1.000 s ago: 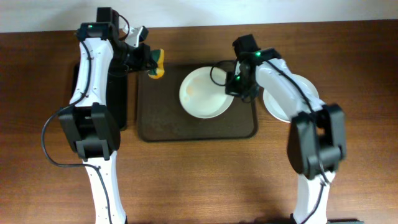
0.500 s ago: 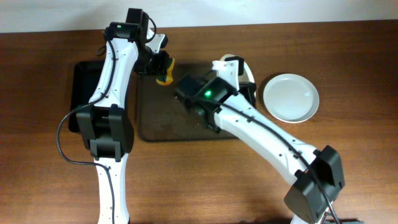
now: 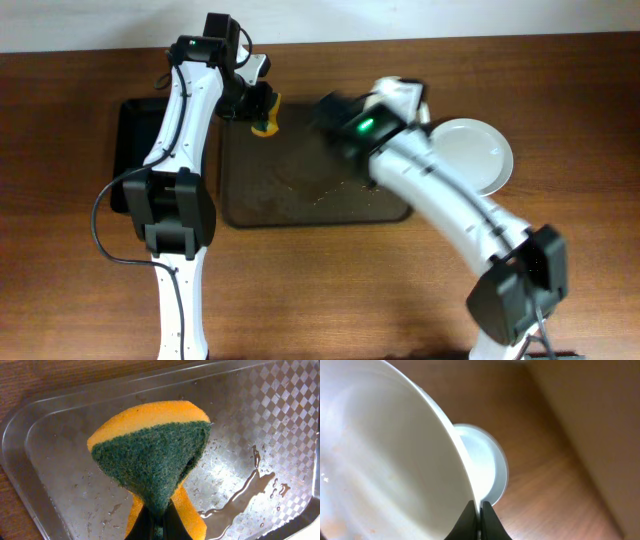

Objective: Clean dirty plates on tray and stack at the side
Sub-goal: 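Lift the plate with the right gripper and stack it on the side plates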

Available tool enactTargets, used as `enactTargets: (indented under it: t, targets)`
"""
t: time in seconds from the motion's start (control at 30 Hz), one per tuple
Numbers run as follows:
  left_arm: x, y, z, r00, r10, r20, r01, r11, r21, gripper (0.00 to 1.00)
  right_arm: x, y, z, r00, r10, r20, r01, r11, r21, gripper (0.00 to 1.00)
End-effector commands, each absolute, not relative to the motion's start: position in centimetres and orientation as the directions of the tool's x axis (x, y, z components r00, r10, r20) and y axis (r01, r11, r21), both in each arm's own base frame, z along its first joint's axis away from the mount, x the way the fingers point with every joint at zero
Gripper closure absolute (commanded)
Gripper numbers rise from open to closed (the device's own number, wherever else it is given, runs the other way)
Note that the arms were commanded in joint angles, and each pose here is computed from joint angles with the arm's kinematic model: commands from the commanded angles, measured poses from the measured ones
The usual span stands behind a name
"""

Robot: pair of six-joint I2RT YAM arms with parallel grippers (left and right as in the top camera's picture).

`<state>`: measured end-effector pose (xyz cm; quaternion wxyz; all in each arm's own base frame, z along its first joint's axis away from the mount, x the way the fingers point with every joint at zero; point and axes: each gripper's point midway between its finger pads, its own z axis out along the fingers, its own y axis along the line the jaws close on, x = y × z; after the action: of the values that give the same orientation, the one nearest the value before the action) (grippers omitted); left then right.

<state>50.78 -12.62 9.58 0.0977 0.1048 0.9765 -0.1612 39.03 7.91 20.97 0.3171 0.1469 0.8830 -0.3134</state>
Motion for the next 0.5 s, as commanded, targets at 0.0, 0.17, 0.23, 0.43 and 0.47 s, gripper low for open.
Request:
enactTargets:
  t: [0.0,0.17,0.23,0.43,0.47]
  targets:
    - [50.8,-12.3,10.0,-0.958,0.168,-0.232,0.234,0.928,-0.292,0.99,41.0,5.4,17.2,-0.891,0.184,-0.415,0.301,0.924,-0.235,0.96]
    - [51.0,-12.2,10.0,-0.956,0.168,-0.239,0.234,0.930,-0.283,0.99,42.7,-5.4,15.2,-0.868,0.419,-0.267,0.392,0.908,0.151,0.96]
    - [51.2,-12.2,10.0,-0.955,0.168,-0.246,0.236,0.930,-0.282,0.99,42.2,-8.7,13.8,-0.854,0.468,-0.227,0.430,0.881,0.199,0.96]
    - [51.2,-12.2,10.0,-0.954,0.168,-0.247,0.236,0.930,-0.281,0.99,39.6,-10.1,5.4,-0.837,0.530,-0.137,0.503,0.843,0.191,0.96]
    - [51.2,-12.1,10.0,-0.954,0.168,-0.247,0.235,0.932,-0.276,0.99,39.2,-10.1,4.1,-0.825,0.548,-0.136,0.522,0.832,0.188,0.96]
